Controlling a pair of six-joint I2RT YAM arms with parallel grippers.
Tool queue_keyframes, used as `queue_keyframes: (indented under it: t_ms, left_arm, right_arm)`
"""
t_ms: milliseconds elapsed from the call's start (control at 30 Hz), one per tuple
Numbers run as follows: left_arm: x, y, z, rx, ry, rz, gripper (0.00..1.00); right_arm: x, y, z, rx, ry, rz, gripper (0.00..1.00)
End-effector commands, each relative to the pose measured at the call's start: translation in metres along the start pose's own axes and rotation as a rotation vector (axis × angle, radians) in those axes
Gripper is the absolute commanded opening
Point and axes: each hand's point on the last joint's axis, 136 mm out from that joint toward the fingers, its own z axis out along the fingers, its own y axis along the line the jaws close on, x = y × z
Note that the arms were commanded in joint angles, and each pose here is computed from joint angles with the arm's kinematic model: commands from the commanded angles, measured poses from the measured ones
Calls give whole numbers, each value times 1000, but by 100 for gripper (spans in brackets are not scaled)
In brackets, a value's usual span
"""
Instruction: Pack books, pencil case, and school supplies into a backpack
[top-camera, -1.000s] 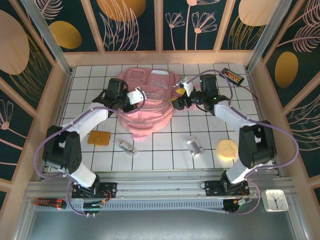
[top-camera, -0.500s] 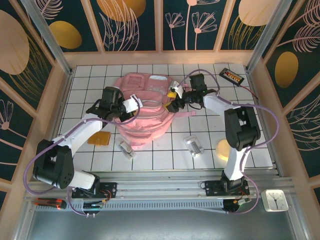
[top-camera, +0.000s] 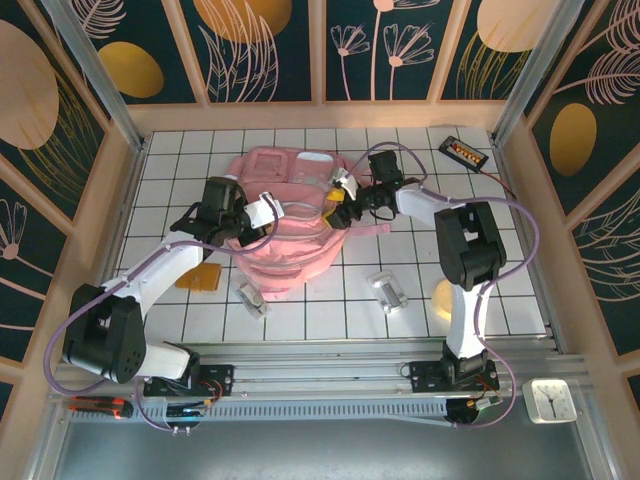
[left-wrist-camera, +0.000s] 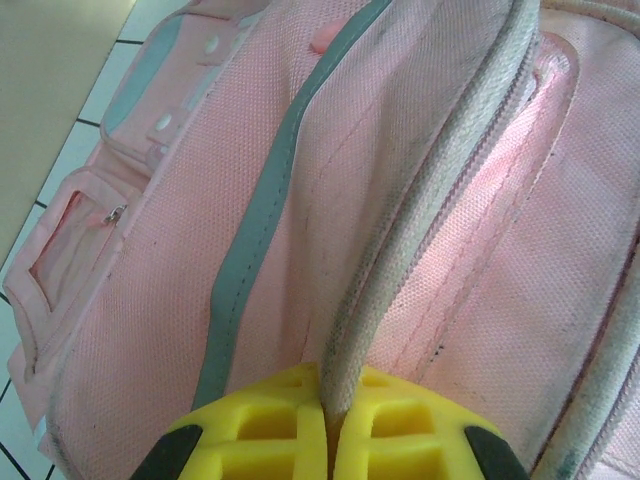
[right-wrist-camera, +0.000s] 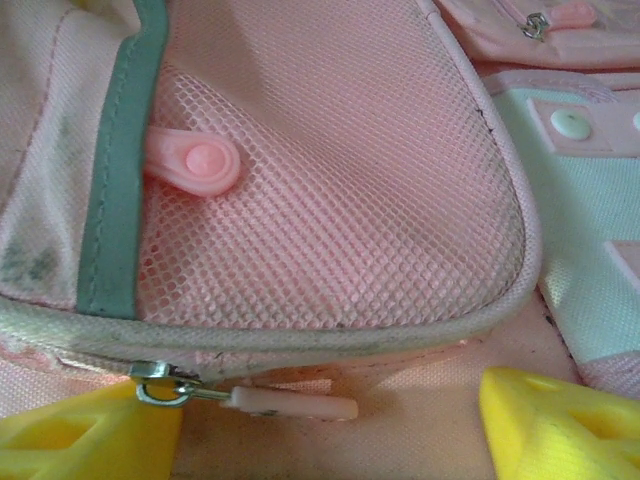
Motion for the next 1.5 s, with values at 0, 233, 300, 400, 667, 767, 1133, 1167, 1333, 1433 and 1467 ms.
queue_keyframes:
  t_ms: [0, 233, 300, 400, 667, 767, 1133, 1167, 1333, 1433, 1467]
  left_arm:
    - [-24, 3, -12, -4, -107, 1, 0]
    - [-26, 7, -11, -16, -107, -1, 0]
    - [-25, 10, -10, -28, -101, -1, 0]
    - [-24, 13, -9, -37, -90, 3, 0]
    - [-25, 15, -7, -41, -85, 3, 0]
    - [-26, 16, -7, -41, -85, 3, 0]
    - [-21, 14, -7, -36, -63, 7, 0]
    - [-20, 14, -7, -37, -61, 6, 0]
    - [-19, 15, -8, -44, -53, 16, 0]
    - [-18, 14, -8, -45, -46, 22, 0]
    - [-17, 15, -7, -47, -44, 23, 0]
  right_arm:
    - [-1, -2, 10, -35, 2, -27, 77]
    - [4, 16, 17, -87, 21, -15, 70]
    - [5, 26, 16, -98, 27, -12, 66]
    - [12, 35, 14, -98, 40, 2, 64]
    - [13, 44, 3, -71, 29, 2, 58]
    - [11, 43, 2, -66, 24, 1, 53]
    - [2, 31, 2, -35, -6, 32, 30]
    - [2, 30, 2, -35, -5, 35, 26]
    - [0, 26, -2, -33, -1, 47, 20]
    - [-1, 25, -8, -21, 5, 44, 17]
    - [-1, 24, -10, -16, 8, 46, 13]
